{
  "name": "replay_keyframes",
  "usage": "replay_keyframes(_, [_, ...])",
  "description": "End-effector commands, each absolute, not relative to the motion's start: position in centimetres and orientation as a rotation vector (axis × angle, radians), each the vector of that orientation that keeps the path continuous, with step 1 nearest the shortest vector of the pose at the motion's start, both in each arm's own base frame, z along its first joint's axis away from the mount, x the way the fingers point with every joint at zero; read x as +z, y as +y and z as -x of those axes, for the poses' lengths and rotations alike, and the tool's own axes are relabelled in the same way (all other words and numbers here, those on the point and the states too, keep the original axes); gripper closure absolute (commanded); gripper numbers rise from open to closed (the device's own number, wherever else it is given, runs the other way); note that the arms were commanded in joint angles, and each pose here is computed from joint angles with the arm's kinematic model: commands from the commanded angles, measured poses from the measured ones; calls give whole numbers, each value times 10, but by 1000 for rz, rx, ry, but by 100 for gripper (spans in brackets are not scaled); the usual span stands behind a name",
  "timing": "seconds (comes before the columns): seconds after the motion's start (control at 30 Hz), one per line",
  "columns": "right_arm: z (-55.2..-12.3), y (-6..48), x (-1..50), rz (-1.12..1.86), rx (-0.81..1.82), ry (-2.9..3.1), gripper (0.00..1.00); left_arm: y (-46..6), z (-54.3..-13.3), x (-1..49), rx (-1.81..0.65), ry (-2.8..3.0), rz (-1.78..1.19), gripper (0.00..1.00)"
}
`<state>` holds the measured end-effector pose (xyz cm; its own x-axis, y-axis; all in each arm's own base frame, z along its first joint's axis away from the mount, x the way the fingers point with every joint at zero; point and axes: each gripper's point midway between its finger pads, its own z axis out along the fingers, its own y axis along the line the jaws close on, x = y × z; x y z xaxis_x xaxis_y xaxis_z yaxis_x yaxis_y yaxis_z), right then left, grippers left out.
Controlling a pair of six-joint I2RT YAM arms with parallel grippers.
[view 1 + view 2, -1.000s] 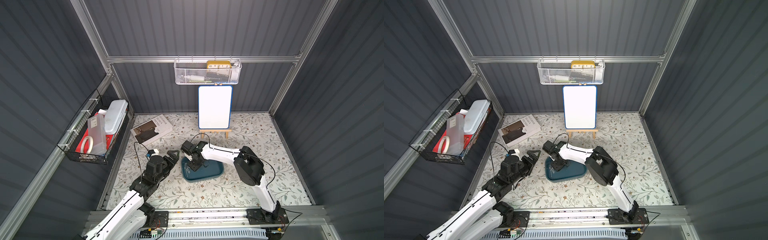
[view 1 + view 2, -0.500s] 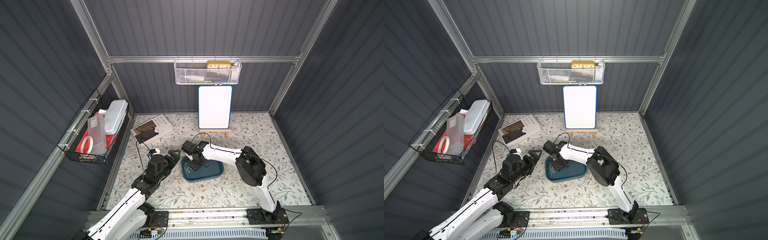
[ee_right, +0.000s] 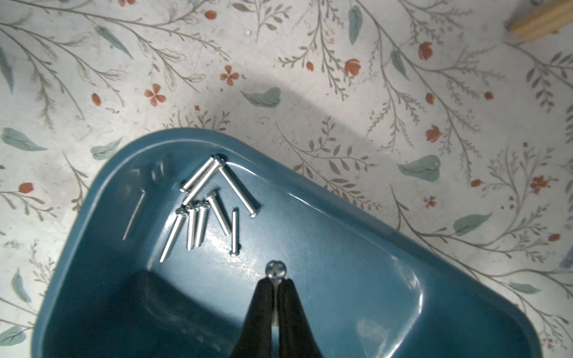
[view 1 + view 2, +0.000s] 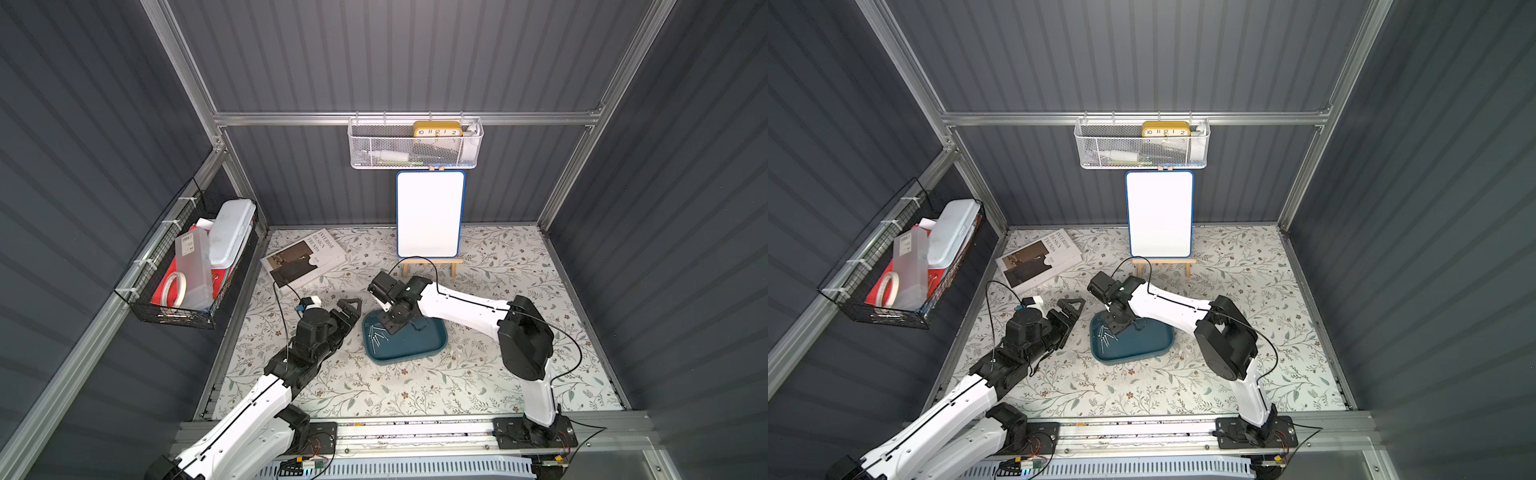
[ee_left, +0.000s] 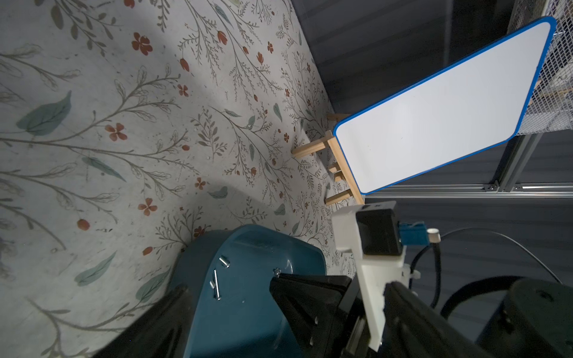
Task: Take out the screws from the storage box
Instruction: Pick up the screw from the storage box, then place the screw at the center of the board.
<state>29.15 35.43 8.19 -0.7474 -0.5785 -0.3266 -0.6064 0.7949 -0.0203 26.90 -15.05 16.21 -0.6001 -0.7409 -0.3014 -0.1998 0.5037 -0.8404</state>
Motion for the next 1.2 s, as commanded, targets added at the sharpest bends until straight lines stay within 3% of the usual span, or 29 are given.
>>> replay_keyframes(0.0, [-302,332,111,734,148,2671,99,-156,-271,169,-1077,2069,730,1])
replay_keyframes(0.23, [-311,276,152,471,246,2612,99,-163,-276,171,-1088,2079,707,1])
replay_keyframes(0.53, [-311,173,161,134,227,2600,97,-172,-286,174,-1122,2071,682,1])
replay_keyframes(0.87, [-304,147,145,71,177,2642,97,-183,-298,177,-1122,2086,643,1])
replay_keyframes(1.17, [-303,125,94,-22,67,2781,97,-181,-295,177,-1125,2078,648,1])
